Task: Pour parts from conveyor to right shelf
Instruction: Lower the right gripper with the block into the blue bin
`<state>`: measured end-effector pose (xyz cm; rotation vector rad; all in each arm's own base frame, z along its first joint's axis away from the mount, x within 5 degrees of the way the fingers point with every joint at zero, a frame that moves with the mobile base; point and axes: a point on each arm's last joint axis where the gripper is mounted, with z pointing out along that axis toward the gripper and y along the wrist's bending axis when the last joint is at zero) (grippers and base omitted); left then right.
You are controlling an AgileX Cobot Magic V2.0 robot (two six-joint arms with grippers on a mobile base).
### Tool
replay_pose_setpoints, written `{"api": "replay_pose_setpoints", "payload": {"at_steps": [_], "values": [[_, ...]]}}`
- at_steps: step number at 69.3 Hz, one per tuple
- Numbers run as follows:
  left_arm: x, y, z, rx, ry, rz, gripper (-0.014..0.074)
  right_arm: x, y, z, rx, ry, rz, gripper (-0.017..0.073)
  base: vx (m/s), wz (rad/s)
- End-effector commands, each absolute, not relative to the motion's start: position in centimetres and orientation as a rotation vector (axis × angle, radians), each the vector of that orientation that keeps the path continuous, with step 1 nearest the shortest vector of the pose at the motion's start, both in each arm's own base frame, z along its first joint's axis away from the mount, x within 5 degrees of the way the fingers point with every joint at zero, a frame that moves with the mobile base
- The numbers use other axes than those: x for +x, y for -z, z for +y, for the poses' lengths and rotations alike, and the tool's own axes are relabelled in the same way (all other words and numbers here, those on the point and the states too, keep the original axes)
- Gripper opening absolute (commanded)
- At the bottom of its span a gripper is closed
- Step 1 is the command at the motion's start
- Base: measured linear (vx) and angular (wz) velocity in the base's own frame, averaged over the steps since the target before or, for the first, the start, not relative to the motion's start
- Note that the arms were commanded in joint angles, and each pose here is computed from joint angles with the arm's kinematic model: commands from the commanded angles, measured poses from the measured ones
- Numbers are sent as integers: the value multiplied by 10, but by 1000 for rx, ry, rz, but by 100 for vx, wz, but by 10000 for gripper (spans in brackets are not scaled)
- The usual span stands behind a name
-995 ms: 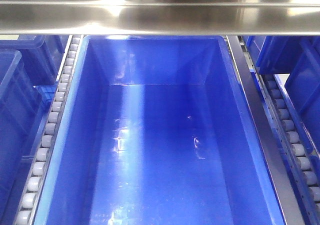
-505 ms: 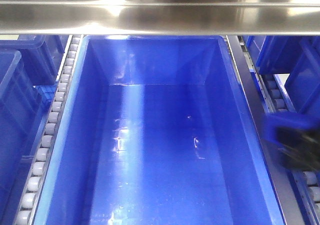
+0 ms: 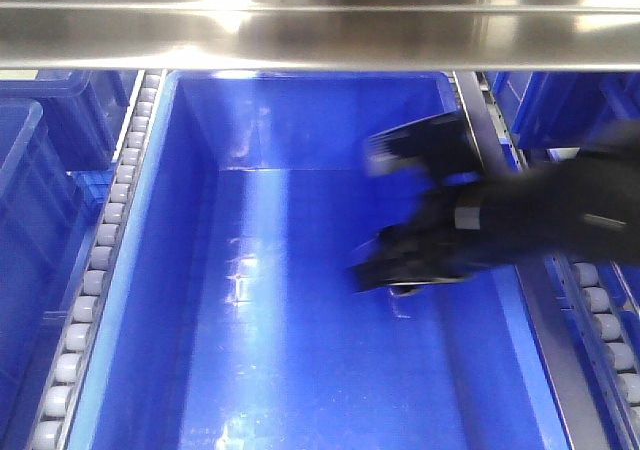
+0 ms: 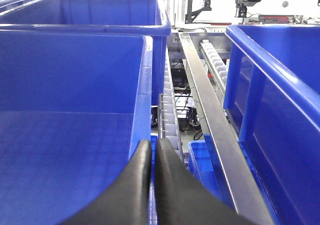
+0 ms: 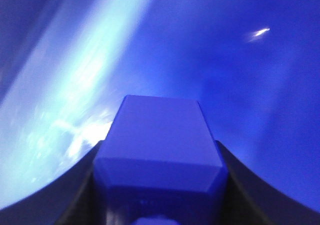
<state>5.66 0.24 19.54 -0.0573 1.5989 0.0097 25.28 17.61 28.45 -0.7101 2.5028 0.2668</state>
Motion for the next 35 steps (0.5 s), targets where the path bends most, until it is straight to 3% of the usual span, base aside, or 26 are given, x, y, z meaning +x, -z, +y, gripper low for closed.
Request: {"api": "replay_pose_setpoints", "payload": {"at_steps": [1, 17, 35], "values": [[55, -210, 2, -61, 7, 1488, -6, 265, -296, 195, -744, -274, 2460, -5, 0, 0], [55, -210, 2, -61, 7, 1488, -6, 300, -266, 235, -842, -209, 2586, -5, 0, 0], [55, -210, 2, -61, 7, 1488, -6, 322, -235, 249, -896, -120, 2679, -5, 0, 0]]}}
